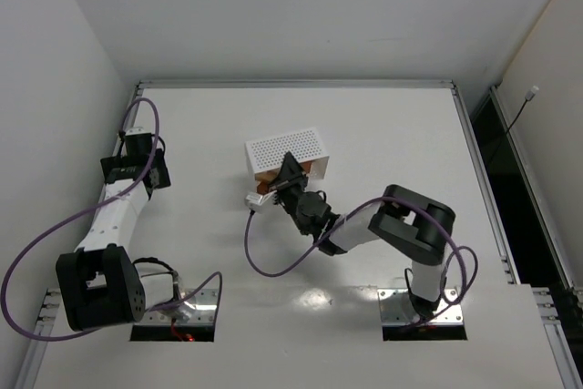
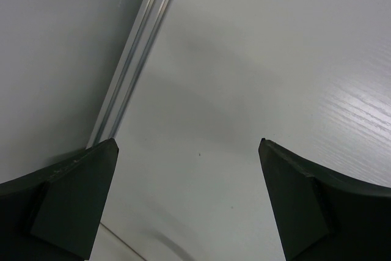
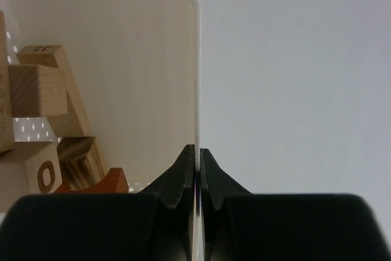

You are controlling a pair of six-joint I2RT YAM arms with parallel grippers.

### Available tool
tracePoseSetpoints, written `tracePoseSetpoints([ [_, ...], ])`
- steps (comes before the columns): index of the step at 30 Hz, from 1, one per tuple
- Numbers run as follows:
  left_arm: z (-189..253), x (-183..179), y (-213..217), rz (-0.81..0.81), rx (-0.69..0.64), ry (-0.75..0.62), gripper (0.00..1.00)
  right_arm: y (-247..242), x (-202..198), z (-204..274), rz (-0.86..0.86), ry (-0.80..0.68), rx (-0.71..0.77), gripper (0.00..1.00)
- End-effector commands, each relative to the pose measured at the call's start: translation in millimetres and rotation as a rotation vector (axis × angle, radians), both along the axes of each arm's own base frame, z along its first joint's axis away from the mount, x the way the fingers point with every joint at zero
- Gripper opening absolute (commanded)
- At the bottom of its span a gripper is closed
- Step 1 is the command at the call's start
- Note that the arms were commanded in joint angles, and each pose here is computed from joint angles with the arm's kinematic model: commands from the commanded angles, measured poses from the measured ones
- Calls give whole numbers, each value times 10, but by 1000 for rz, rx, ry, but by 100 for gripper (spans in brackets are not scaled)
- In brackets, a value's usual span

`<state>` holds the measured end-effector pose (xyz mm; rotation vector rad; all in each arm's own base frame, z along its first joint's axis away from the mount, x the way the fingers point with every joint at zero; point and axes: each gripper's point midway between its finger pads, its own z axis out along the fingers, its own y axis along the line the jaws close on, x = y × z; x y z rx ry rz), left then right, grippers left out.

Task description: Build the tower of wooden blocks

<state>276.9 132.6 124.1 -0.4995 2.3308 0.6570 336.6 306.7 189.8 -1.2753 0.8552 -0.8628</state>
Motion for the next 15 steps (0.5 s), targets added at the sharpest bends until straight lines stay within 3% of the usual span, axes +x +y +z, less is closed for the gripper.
tracePoseSetpoints([
  [1, 105, 65, 63, 15, 16, -42, 100, -163, -83, 689, -25, -229, 430, 0],
  [8, 127, 70, 61, 21, 12, -48, 100, -102, -79, 806, -24, -245, 470, 0],
  [13, 167, 42, 55, 21, 13, -55, 100, -415, -346, 1550, -28, -335, 622, 0],
  [15, 190, 49, 37, 13, 6, -67, 100, -355, -401, 1414, 8, -318, 573, 0],
])
